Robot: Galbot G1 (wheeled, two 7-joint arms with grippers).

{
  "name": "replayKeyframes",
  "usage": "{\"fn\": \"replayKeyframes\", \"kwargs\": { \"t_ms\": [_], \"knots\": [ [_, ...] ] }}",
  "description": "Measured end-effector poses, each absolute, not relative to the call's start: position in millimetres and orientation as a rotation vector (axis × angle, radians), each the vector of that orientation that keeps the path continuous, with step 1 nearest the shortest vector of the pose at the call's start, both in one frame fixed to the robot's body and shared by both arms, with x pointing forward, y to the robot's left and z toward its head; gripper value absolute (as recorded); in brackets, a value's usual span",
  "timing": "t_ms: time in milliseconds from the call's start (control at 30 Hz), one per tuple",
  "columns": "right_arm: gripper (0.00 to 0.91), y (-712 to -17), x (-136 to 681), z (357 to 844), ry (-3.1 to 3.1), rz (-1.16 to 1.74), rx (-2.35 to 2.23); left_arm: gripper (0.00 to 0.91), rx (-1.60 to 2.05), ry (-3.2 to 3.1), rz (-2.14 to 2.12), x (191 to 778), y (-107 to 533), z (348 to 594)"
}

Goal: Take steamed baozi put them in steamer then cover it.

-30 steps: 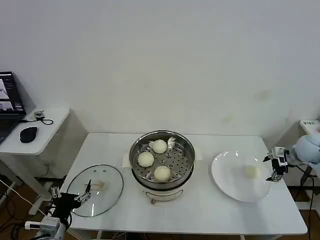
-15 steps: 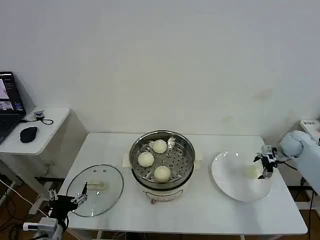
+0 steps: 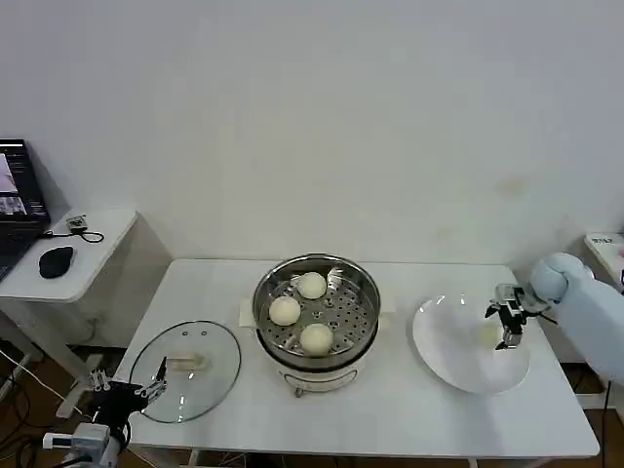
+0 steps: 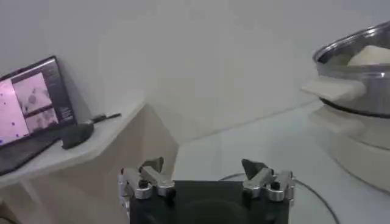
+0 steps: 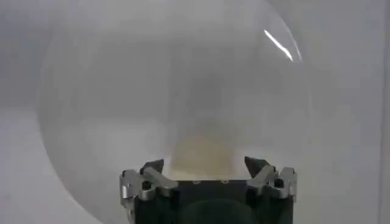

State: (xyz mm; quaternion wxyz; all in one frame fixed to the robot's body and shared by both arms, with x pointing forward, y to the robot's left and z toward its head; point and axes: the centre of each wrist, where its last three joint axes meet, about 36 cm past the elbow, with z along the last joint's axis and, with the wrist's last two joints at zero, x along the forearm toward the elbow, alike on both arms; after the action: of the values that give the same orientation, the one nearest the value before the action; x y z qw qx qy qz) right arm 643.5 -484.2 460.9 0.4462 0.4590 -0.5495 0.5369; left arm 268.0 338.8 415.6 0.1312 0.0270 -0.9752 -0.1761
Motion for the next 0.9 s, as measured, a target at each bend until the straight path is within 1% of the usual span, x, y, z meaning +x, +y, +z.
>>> {"fn": "replayKeyframes", "kwargs": {
  "t_ms": [233, 367, 500, 667, 733, 900],
  "knots": [
    [0.826, -481.8, 647.7, 455.8, -1.338, 1.336, 1.12, 0.907, 0.08, -2.831, -0.516, 268.3, 340.3, 416.5],
    [0.806, -479.3, 649.6, 453.9, -1.326, 1.342, 1.111, 0.907, 0.085, -2.832, -0.517, 268.2, 341.5, 417.1],
    [0.756, -478.9, 650.5, 454.1, -1.316, 1.344, 1.106, 0.907, 0.089, -2.829, -0.519, 267.4, 342.6, 417.0],
    [0.756, -480.1, 650.2, 456.1, -1.31, 1.34, 1.102, 0.907, 0.091, -2.83, -0.518, 266.7, 342.7, 418.0],
    [0.736, -480.6, 650.0, 459.1, -1.308, 1.341, 1.1, 0.907, 0.091, -2.833, -0.519, 266.2, 342.4, 419.1],
    [0.725, -482.1, 648.7, 471.9, -1.306, 1.344, 1.099, 0.907, 0.09, -2.837, -0.519, 265.6, 341.5, 420.8]
  ]
}}
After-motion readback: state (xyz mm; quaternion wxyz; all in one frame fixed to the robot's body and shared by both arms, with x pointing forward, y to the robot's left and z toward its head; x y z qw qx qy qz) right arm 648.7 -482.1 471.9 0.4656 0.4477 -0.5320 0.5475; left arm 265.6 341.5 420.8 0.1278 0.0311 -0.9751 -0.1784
